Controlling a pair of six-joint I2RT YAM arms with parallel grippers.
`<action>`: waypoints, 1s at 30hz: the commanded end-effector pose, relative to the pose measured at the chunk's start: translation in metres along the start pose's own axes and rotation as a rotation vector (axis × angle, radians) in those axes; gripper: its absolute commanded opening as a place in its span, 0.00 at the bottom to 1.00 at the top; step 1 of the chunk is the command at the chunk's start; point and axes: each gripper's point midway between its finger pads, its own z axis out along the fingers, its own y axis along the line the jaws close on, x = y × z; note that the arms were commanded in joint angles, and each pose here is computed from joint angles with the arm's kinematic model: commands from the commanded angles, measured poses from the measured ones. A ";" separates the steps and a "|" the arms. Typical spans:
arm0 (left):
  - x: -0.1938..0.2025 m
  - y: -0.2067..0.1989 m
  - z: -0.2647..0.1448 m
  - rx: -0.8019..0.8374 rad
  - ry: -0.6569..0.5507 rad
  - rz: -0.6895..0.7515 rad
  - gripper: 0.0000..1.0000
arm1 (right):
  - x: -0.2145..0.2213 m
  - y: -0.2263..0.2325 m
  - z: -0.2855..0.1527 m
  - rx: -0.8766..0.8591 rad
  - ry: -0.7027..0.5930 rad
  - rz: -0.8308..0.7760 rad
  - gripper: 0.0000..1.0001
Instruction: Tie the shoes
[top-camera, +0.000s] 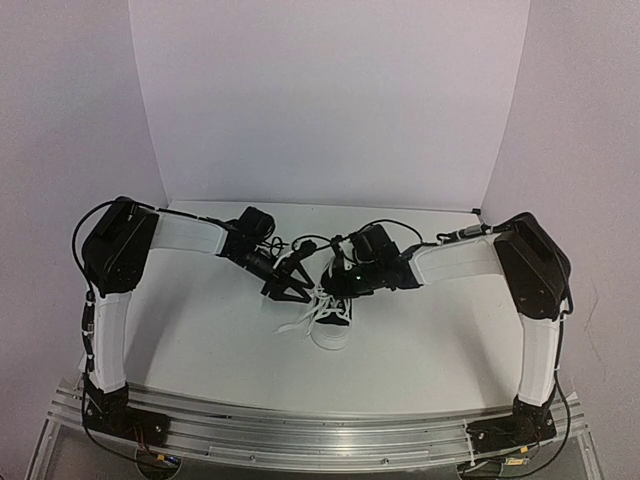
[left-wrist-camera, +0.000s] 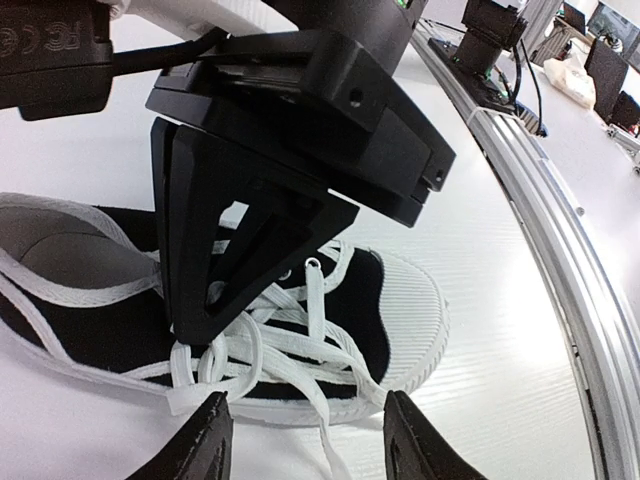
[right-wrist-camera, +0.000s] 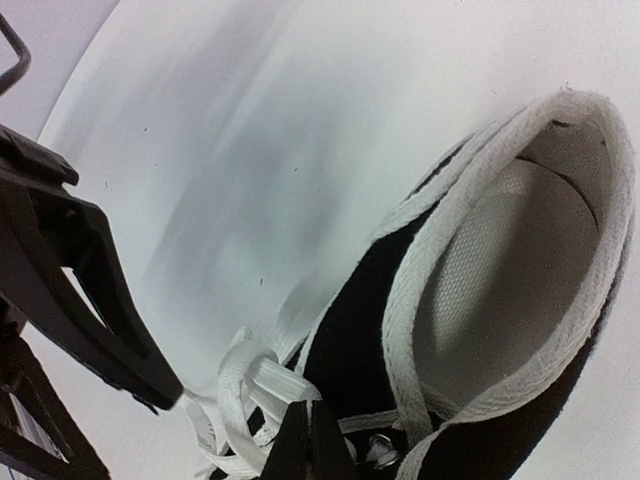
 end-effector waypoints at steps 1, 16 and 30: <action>-0.027 0.000 -0.027 -0.021 -0.034 0.080 0.53 | -0.020 0.010 -0.018 -0.010 -0.082 0.018 0.00; 0.025 0.059 0.004 -0.268 0.073 0.089 0.68 | -0.026 0.007 -0.024 0.008 -0.128 0.057 0.00; 0.020 0.049 0.016 -0.208 0.062 0.061 0.29 | -0.025 0.005 -0.025 0.012 -0.133 0.077 0.00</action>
